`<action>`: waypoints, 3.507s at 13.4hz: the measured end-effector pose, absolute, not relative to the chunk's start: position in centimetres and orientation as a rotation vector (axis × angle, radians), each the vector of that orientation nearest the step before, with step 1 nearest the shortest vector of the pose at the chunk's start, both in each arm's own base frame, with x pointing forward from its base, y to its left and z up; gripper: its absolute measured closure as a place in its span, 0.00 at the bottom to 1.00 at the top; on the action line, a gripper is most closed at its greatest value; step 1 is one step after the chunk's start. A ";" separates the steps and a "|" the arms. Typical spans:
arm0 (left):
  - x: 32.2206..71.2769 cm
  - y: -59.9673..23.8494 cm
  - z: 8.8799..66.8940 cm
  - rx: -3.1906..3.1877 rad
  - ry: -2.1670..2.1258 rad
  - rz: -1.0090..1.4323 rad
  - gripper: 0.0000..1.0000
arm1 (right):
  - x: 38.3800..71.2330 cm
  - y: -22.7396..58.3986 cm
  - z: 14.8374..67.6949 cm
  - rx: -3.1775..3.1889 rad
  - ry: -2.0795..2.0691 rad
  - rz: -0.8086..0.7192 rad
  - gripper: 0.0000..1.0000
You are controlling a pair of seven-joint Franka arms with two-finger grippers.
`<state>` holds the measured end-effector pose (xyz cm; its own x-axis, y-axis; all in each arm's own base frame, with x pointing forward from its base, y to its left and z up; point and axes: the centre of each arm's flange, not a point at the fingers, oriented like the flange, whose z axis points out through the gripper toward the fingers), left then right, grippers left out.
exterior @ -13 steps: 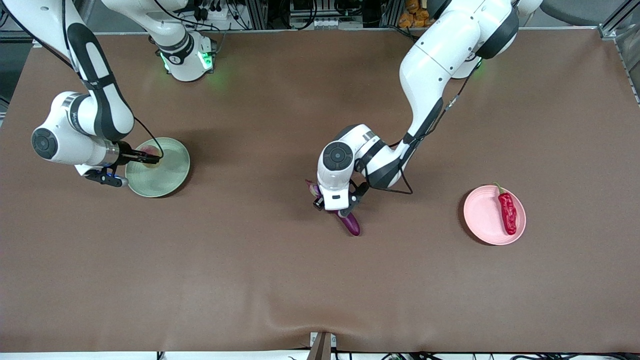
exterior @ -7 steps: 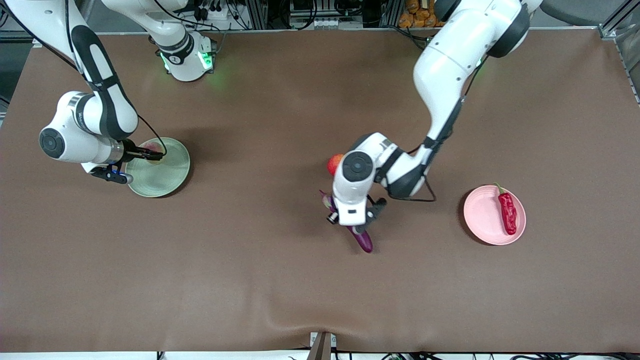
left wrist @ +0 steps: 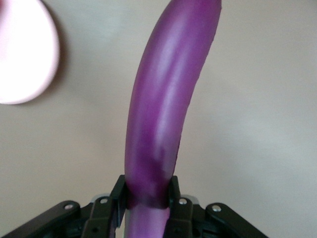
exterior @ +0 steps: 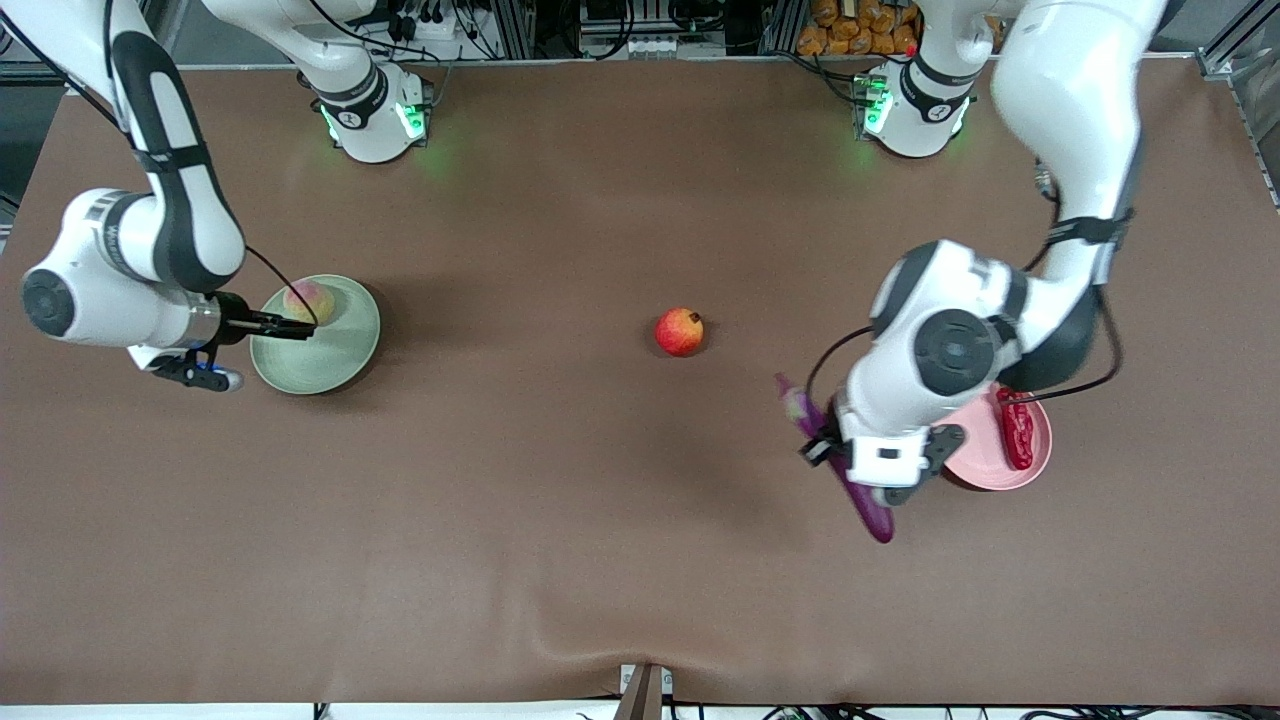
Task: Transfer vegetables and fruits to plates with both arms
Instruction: 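Carry the eggplant to the pink plate while the right gripper reaches the apple, then grasp the apple with the right gripper while the left gripper lowers the eggplant, then carry the apple to the green plate while the left gripper releases and withdraws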
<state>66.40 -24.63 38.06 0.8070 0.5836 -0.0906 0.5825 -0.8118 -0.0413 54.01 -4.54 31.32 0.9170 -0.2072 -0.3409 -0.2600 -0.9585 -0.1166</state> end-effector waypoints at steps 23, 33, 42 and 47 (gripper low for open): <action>62.9 -2.2 23.2 -2.935 -0.713 0.579 0.63 | 51.3 48.2 24.3 -2.312 1.533 0.461 0.00; 63.1 -2.0 22.4 -2.932 -0.681 0.530 0.63 | 48.7 50.7 22.0 -2.350 1.568 0.516 0.00; 64.2 -0.9 25.1 -2.947 -0.714 0.448 0.00 | 52.2 49.5 23.2 -2.464 1.561 0.493 0.21; 64.3 -3.1 35.4 -2.976 -0.653 0.261 0.00 | 60.8 34.4 31.1 -2.758 1.356 0.594 0.21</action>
